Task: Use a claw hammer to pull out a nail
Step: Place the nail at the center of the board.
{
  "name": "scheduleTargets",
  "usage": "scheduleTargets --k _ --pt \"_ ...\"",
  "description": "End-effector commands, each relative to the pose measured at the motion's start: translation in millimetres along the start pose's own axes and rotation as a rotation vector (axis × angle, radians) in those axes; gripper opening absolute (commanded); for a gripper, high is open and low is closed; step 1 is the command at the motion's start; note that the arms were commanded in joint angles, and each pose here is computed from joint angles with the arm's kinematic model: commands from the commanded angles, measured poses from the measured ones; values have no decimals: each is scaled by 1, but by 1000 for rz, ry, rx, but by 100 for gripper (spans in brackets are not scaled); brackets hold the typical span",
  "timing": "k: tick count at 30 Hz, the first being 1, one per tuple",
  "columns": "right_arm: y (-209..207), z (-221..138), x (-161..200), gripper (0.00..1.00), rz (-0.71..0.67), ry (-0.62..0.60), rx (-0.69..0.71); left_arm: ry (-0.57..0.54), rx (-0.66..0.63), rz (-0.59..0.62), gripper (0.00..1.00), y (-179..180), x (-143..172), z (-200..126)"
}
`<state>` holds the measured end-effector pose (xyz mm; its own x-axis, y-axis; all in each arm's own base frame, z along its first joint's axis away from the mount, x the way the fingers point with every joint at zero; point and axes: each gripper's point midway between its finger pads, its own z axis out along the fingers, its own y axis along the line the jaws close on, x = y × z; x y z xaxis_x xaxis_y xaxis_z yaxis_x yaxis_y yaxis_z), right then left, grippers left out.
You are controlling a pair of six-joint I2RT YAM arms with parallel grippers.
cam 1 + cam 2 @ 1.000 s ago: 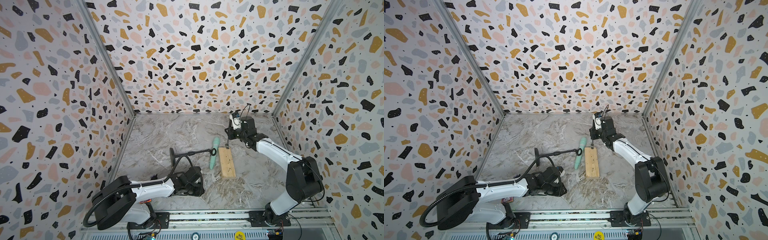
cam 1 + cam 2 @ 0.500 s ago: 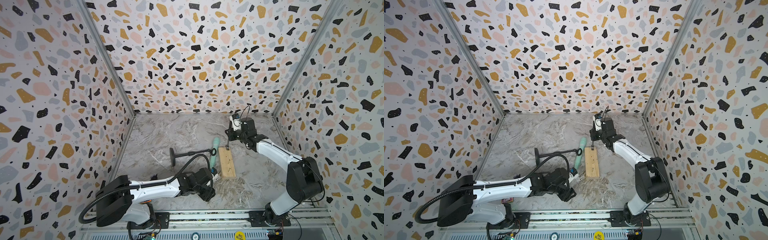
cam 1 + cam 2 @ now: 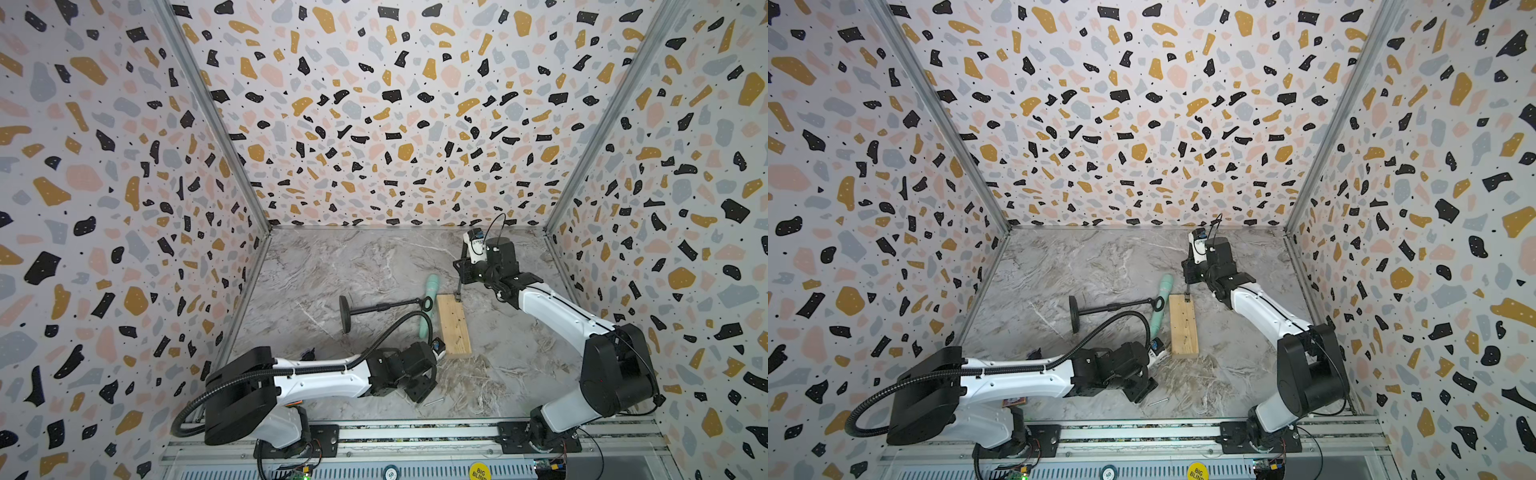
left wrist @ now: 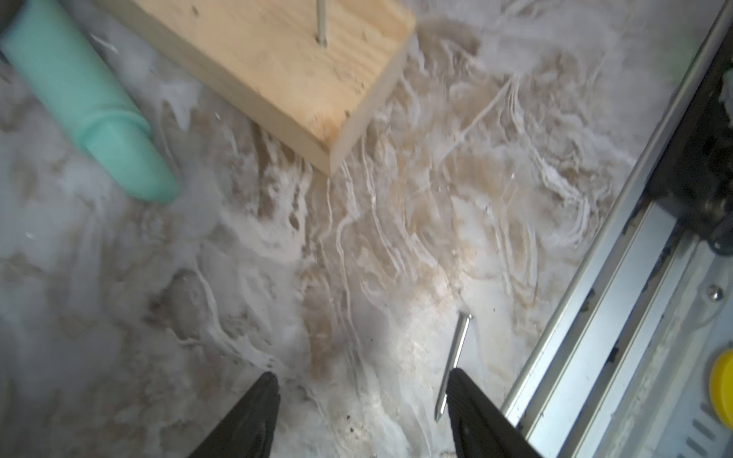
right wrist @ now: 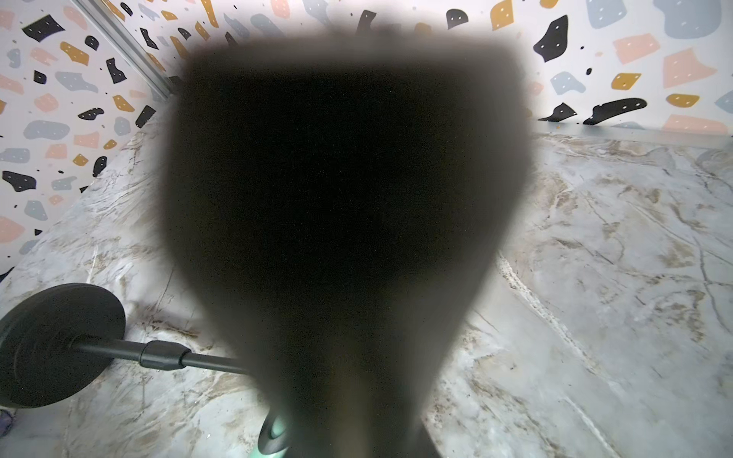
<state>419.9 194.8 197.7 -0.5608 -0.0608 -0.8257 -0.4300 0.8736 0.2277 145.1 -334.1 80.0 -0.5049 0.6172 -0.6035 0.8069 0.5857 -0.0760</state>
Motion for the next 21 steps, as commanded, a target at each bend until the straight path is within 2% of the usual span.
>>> scheduleTargets --k 1,8,11,17,21 --pt "6 -13 -32 0 -15 -99 -13 -200 -105 17 70 16 -58 -12" --pt "5 -1 -19 0 -29 -48 1 -379 -140 -33 70 48 -113 -14" --pt "6 0 -14 0 -28 -37 5 -471 -110 -61 71 59 -138 -7" --pt "5 -3 -12 0 -23 -34 23 -495 35 -70 71 59 -163 24" --pt "2 -7 -12 0 -22 -31 41 -487 121 -101 63 58 -160 41"
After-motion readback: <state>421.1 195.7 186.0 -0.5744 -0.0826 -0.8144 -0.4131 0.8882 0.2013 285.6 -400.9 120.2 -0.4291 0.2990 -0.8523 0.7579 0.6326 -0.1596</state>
